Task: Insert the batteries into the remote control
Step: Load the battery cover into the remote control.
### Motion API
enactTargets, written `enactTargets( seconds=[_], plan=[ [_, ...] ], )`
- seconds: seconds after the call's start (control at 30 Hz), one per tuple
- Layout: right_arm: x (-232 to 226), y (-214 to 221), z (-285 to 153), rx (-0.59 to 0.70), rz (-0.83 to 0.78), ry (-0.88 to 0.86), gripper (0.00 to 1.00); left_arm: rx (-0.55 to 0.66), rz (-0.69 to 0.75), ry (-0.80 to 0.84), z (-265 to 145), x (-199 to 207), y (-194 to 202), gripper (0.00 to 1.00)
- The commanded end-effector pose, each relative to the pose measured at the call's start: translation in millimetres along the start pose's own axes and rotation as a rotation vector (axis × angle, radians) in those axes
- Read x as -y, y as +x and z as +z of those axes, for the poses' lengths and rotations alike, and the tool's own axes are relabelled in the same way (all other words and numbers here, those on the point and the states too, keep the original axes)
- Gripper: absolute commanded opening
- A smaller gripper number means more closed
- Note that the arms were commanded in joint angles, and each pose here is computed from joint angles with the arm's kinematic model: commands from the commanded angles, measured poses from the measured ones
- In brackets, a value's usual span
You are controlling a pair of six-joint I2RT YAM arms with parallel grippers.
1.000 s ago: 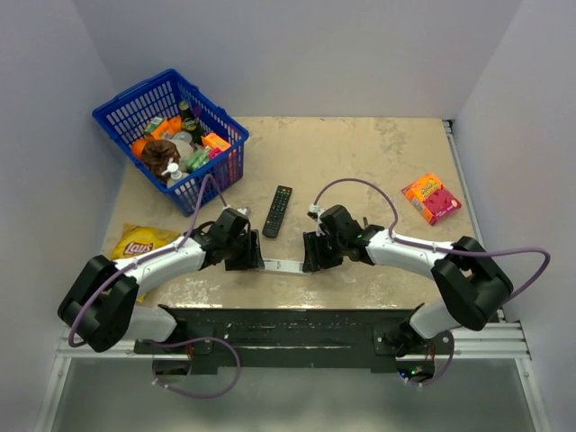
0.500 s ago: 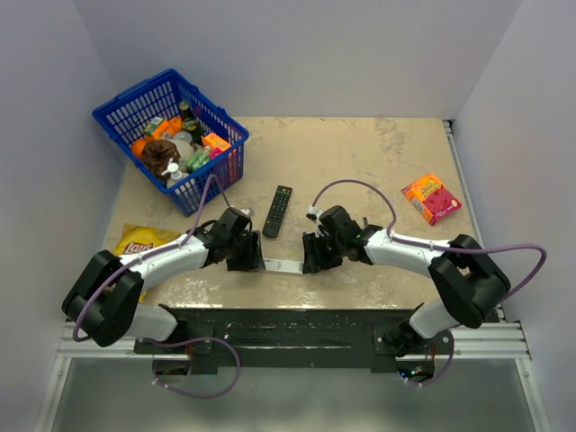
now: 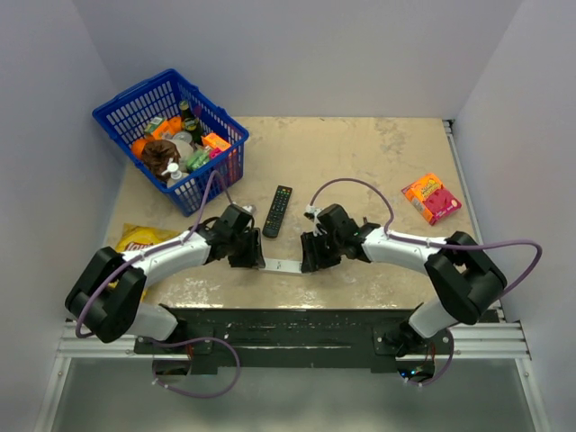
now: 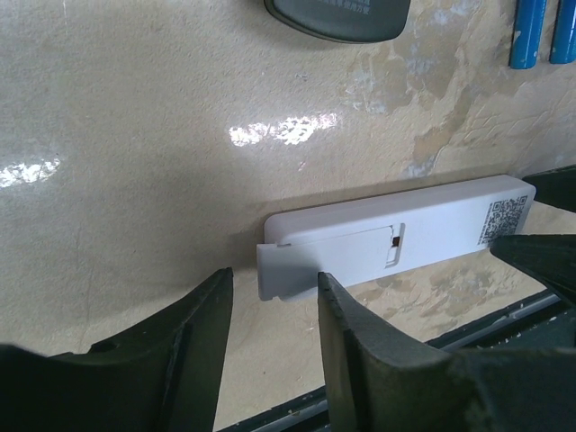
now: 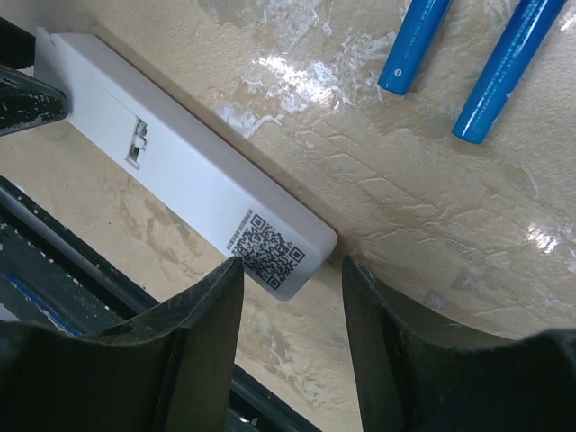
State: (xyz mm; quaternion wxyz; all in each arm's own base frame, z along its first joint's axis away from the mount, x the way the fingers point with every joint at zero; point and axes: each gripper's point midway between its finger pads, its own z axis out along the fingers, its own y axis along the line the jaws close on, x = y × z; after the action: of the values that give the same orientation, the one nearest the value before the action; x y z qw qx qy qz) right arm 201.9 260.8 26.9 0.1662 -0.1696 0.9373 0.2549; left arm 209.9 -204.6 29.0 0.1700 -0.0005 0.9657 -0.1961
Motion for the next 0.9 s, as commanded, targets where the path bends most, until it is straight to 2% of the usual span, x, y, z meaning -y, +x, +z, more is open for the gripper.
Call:
enactTargets(
  seconds=[0.0, 0.23, 0.37, 0.53, 0.87],
  plan=[
    [-10, -19, -6, 0.039, -0.036, -0.026, 0.51, 0.031, 0.018, 0.015, -4, 8, -15, 0.49],
    [-8, -34, -32, 0.078, -0.114, 0.036, 0.52, 0.058, -0.01, 0.017, -18, 12, -20, 0.61],
    [-8, -36, -35, 0.078, -0.098, 0.049, 0.52, 0.078, -0.024, 0.019, -20, 14, -25, 0.59],
    [-12, -23, -22, 0.043, 0.001, 0.008, 0.52, 0.068, -0.029, 0.031, -17, 20, -29, 0.51],
    [-6, -13, -7, 0.031, 0.054, 0.005, 0.51, 0.046, -0.024, -0.006, -13, 14, -26, 0.5]
  ],
)
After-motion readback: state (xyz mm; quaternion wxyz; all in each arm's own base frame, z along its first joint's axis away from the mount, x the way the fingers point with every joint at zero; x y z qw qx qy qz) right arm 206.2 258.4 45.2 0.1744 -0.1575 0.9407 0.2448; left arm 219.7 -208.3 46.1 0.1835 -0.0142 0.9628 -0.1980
